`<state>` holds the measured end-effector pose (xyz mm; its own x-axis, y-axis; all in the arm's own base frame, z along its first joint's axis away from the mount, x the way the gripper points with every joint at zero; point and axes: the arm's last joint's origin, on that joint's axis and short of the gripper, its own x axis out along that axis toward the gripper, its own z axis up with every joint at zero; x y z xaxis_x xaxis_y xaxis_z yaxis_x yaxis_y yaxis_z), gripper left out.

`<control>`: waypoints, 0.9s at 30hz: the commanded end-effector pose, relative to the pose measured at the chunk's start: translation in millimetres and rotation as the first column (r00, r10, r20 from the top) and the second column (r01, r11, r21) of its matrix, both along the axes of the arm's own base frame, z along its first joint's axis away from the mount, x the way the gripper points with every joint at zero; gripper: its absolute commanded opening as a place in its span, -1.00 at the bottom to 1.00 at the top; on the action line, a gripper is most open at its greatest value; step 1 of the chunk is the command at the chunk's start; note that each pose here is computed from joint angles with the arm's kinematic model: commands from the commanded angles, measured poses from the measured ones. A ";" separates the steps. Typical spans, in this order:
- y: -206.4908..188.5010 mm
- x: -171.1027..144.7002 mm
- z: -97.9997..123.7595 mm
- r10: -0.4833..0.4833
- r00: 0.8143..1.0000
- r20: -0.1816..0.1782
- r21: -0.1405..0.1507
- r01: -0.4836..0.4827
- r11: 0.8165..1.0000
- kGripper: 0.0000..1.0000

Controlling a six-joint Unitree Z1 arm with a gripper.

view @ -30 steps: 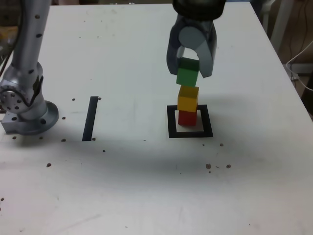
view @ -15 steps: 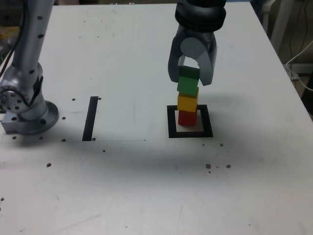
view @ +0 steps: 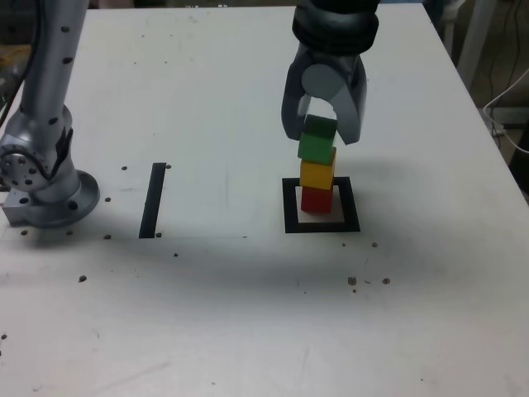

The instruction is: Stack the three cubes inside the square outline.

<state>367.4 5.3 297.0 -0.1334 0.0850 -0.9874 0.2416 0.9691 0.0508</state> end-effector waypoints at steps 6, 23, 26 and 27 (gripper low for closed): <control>-0.5 -2.9 4.3 0.002 1.000 0.009 0.003 -0.002 1.000 0.99; -6.0 -36.5 47.9 0.005 0.996 0.090 -0.010 -0.004 1.000 0.99; -6.2 -53.0 59.8 0.004 0.995 0.100 -0.015 -0.003 1.000 0.99; -6.1 -59.1 63.4 0.004 0.995 0.103 -0.016 -0.003 1.000 0.99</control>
<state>317.9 -0.3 353.2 -0.0431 0.0704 -0.9966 0.2320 0.9710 0.0586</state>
